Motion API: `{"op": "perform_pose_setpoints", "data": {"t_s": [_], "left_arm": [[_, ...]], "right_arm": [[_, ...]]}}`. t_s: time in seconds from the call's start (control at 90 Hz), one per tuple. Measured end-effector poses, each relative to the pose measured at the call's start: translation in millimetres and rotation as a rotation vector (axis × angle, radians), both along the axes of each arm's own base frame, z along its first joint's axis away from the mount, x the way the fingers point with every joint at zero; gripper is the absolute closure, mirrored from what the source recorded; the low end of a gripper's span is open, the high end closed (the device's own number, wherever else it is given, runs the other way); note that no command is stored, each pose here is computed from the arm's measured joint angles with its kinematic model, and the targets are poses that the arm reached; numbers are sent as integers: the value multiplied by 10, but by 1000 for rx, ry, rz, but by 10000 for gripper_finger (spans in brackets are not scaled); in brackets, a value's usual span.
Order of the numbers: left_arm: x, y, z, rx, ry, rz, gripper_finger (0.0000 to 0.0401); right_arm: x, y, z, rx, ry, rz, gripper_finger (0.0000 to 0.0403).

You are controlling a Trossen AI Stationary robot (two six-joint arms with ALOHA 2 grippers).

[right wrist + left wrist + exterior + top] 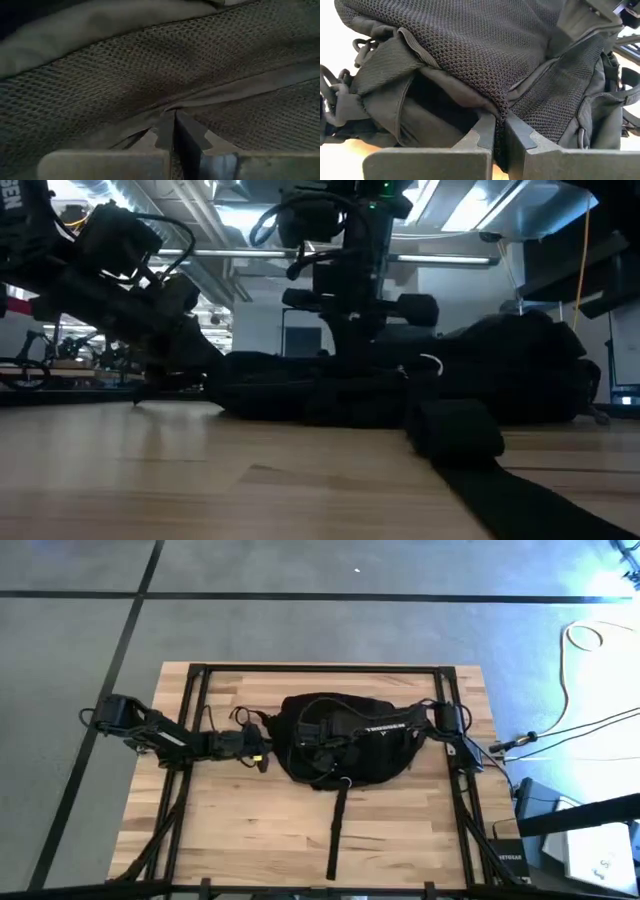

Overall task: Unpack backpack
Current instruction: Close the black bag

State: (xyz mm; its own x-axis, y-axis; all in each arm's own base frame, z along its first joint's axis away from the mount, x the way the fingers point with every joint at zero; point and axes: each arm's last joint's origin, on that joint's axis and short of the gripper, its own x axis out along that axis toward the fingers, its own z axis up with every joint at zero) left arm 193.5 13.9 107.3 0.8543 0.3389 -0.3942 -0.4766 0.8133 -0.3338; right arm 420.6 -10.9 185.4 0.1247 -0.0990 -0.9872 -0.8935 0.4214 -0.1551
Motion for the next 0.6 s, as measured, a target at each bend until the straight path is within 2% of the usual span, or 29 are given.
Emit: {"op": "perform_pose_setpoints", "data": {"t_s": [0.222,0.6], "left_arm": [[-8,4,-8,9,9,8,401],[-11,5,-13,12,15,9,401]], "right_arm": [[-80,4,-10,13,79,-22,403],[-123,90,-20,49,126,-28,403]]}}
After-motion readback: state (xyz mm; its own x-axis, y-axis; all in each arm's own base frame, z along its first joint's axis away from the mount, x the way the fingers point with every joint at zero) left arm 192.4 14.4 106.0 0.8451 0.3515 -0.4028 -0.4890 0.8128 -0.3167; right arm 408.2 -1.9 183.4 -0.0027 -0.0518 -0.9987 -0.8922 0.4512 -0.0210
